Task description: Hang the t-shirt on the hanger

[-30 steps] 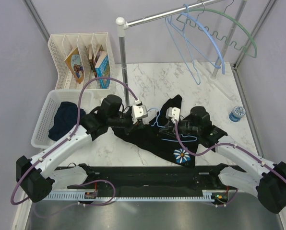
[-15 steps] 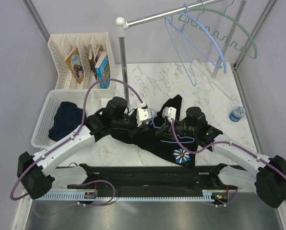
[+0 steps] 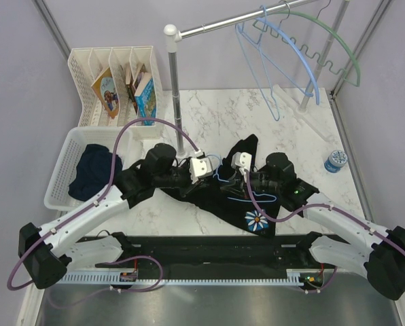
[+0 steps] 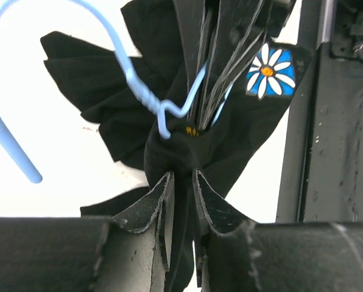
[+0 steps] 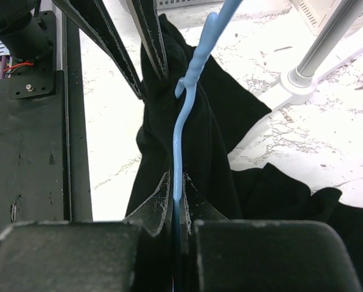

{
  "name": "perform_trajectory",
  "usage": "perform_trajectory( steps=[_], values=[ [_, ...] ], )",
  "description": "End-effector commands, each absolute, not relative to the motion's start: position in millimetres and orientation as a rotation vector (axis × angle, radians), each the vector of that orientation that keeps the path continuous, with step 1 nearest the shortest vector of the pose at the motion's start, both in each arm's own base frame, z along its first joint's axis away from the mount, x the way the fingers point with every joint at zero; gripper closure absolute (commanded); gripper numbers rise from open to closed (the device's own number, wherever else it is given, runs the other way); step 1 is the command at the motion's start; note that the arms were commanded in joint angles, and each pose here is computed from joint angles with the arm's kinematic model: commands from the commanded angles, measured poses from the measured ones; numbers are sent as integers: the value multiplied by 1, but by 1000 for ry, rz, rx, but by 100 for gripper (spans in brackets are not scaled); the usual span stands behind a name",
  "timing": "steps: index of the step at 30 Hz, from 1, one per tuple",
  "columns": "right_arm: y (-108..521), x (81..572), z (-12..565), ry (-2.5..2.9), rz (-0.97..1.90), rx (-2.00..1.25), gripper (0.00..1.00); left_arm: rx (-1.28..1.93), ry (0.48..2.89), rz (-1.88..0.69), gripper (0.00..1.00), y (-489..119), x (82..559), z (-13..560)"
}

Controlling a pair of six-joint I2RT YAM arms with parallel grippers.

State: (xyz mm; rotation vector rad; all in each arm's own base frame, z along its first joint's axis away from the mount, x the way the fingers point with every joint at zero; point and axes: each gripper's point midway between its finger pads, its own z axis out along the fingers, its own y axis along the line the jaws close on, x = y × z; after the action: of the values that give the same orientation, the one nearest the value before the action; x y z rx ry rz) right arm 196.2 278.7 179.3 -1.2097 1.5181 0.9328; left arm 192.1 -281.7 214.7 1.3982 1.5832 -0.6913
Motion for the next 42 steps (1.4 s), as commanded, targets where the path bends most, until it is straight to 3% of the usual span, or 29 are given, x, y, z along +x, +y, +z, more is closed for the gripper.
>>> perform_trajectory(
  steps=[1,18,30,42],
  values=[
    [292,182,231,1284,985,-1261,100,1387,1614,-523,75,-264,212,200],
    [292,179,216,1366,1016,-1313,100,1373,1546,-416,61,-251,218,214],
    [295,188,218,1383,1016,-1270,100,1508,1339,-577,57,-259,177,238],
    [299,191,219,1349,1016,-1254,100,1476,1527,-450,44,-216,208,242]
  ],
)
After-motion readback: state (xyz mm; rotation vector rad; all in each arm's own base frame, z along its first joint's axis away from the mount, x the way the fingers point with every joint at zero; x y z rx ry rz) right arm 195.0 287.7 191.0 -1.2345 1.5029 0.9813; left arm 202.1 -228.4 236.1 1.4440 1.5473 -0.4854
